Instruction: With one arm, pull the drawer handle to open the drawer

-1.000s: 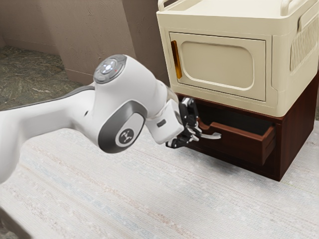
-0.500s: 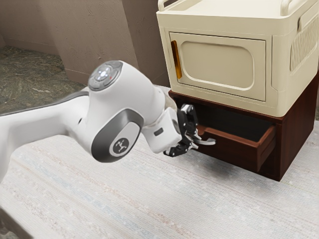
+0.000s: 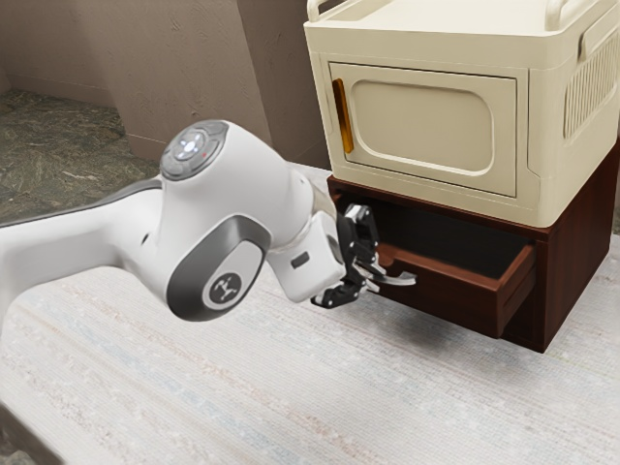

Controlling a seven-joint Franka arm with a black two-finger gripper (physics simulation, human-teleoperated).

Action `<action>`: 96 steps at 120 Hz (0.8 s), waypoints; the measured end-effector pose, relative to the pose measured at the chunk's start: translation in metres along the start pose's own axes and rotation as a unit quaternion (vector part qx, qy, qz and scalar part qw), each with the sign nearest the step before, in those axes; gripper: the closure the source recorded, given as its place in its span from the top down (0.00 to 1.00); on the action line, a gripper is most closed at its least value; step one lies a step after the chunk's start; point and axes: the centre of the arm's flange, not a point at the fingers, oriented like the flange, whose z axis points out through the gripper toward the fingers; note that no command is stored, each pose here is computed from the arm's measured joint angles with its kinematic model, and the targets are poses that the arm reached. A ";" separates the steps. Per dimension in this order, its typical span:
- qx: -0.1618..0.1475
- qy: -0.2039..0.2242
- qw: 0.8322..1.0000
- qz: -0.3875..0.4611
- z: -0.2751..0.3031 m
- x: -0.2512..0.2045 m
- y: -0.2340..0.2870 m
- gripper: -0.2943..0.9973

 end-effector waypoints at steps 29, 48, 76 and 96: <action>0.002 -0.003 1.000 0.000 -0.008 -0.002 0.006 0.26; 0.001 -0.005 1.000 -0.001 -0.010 -0.003 0.011 0.26; 0.003 -0.007 1.000 -0.001 -0.016 -0.004 0.015 0.26; 0.006 -0.009 1.000 0.000 -0.023 -0.004 0.020 0.26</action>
